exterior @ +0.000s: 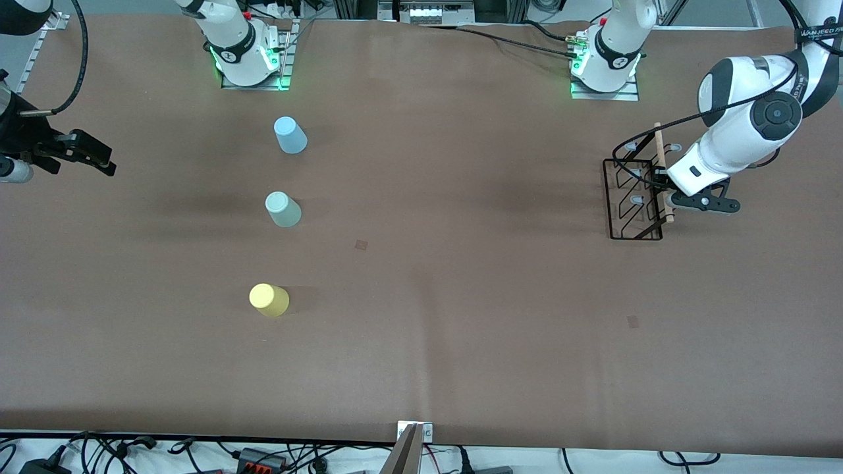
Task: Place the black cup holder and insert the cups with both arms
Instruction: 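Lift the black wire cup holder by its wooden handle with the left gripper, then carry the holder to mid-table with the left gripper while the right gripper reaches cups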
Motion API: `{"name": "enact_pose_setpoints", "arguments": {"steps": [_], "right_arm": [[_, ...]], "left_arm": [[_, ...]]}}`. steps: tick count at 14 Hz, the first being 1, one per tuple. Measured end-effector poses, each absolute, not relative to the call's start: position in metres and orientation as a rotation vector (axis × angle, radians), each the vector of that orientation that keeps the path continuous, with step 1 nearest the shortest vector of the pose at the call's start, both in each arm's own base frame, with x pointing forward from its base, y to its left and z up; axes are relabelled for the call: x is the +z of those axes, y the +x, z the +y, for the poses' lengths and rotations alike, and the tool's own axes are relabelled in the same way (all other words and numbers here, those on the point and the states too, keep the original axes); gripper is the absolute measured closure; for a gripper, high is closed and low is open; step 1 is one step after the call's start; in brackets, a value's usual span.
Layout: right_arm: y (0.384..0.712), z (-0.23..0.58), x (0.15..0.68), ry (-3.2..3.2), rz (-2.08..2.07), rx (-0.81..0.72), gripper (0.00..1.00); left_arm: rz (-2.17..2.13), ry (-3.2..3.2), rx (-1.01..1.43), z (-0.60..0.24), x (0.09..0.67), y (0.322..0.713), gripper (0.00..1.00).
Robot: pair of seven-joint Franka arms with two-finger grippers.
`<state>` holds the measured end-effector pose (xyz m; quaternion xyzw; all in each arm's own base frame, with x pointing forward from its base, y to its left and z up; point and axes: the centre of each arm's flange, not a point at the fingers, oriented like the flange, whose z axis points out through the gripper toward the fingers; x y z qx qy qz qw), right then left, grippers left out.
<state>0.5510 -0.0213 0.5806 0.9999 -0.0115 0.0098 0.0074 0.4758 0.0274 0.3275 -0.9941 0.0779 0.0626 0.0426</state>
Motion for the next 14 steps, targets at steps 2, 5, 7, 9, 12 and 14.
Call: {"name": "enact_pose_setpoints", "arguments": {"steps": [2,5,7,9,12,14], "right_arm": [[0.551,-0.021,0.580,3.126,-0.036,0.029,0.00],[0.551,-0.021,0.579,3.127,-0.036,0.025,0.00],[0.551,-0.021,0.578,3.127,-0.036,0.023,0.00],[0.552,-0.021,0.577,3.127,-0.036,0.020,0.00],[0.552,-0.021,0.577,3.127,-0.036,0.019,0.00],[0.552,-0.021,0.577,3.127,-0.036,0.019,0.00]], "left_arm": [[0.225,-3.043,0.200,0.032,0.325,0.474,0.63],[0.201,-3.046,0.207,0.037,0.324,0.472,0.82],[0.200,-3.045,0.220,0.037,0.324,0.470,0.83],[0.159,-3.054,0.259,0.032,0.328,0.471,0.83],[0.167,-3.091,0.335,-0.010,0.380,0.491,0.83],[0.204,-3.105,0.344,-0.062,0.433,0.507,0.83]]}}
